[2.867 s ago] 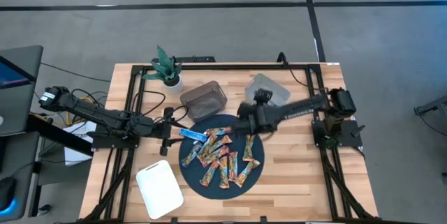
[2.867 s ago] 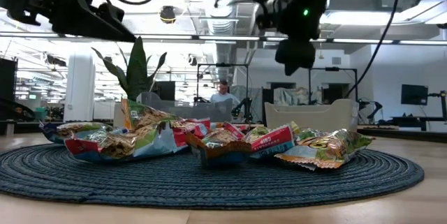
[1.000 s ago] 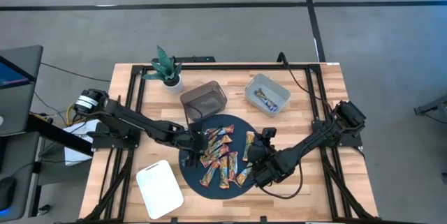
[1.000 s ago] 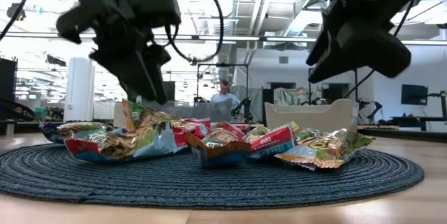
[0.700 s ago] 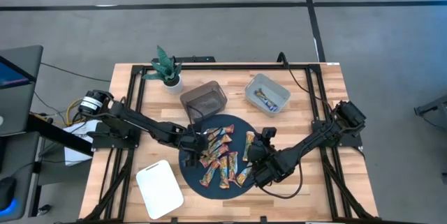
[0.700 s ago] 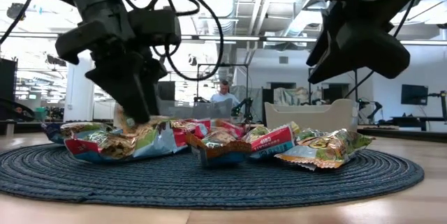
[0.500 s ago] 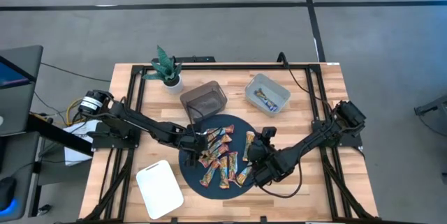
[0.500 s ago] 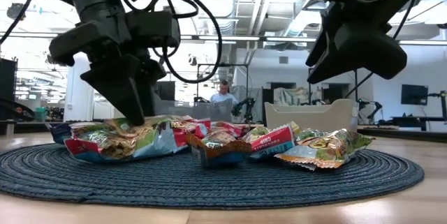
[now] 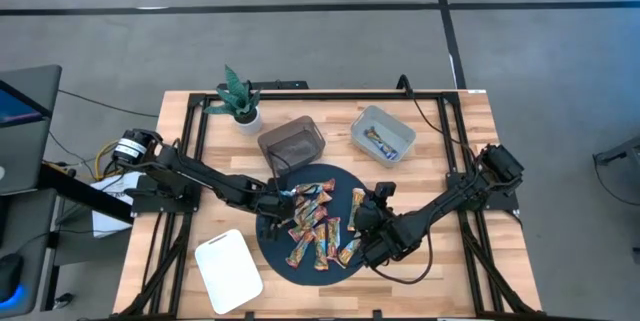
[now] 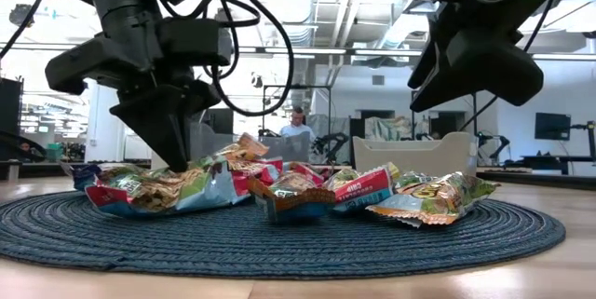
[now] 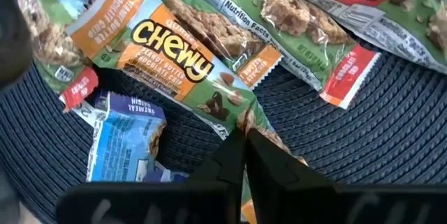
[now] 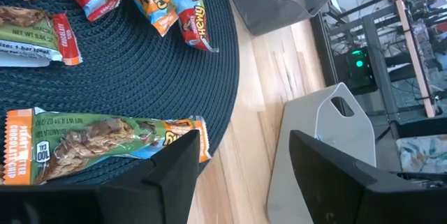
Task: Pick and place Granola Bars by type
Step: Put the yellow granola bar into the black bin
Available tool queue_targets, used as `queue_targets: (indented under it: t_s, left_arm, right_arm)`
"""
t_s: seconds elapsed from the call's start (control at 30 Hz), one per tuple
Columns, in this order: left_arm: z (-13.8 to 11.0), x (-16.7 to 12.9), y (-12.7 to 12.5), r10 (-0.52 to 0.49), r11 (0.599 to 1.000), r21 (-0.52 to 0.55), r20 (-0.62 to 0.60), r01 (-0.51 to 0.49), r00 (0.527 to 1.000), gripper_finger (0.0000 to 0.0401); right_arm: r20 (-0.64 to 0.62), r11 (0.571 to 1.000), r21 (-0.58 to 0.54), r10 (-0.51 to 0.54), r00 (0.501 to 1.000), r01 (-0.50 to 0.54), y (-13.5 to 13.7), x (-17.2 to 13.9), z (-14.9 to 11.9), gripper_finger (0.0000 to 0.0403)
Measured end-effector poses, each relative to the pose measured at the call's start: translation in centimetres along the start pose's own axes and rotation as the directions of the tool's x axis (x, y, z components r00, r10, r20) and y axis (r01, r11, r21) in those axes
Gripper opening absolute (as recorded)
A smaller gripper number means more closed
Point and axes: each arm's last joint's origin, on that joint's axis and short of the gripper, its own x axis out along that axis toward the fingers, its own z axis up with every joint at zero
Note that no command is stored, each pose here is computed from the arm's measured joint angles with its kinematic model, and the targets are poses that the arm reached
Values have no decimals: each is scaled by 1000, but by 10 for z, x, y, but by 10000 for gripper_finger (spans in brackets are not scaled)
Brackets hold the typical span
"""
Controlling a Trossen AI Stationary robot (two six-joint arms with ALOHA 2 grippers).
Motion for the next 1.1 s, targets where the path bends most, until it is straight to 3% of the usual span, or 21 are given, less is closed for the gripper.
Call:
queue_targets:
  t_s: [0.37, 0.47, 0.57, 0.67, 0.77, 0.87, 1.1]
  left_arm:
    - [10, -4, -4, -3, 988, 152, 58, -6, 998, 0]
    - [22, -11, -8, 35, 976, 210, 103, -56, 994, 0]
    - [35, -22, -11, 118, 954, 256, 154, -155, 981, 0]
    - [45, -33, -7, 283, 915, 253, 156, -315, 947, 0]
    - [51, -43, 5, 473, 843, 226, 123, -489, 872, 0]
    - [50, -49, 23, 592, 784, 197, 50, -589, 805, 0]
    - [38, -50, 78, 641, 767, 88, -140, -635, 755, 1]
  right_arm:
    - [0, 1000, 0, 0, 1000, 0, 0, 0, 0, 214]
    - [0, 1000, -1, 0, 1000, 0, 0, 0, 0, 214]
    - [1, 1000, -1, -1, 1000, 1, 0, 0, 0, 214]
    - [2, 1000, -1, -3, 1000, 3, 0, 0, 0, 214]
    - [2, 1000, 0, -2, 1000, 2, 0, 0, 0, 214]
    - [2, 1000, 0, -3, 1000, 3, 0, 0, 0, 214]
    - [2, 1000, 0, -3, 1000, 3, 0, 0, 0, 214]
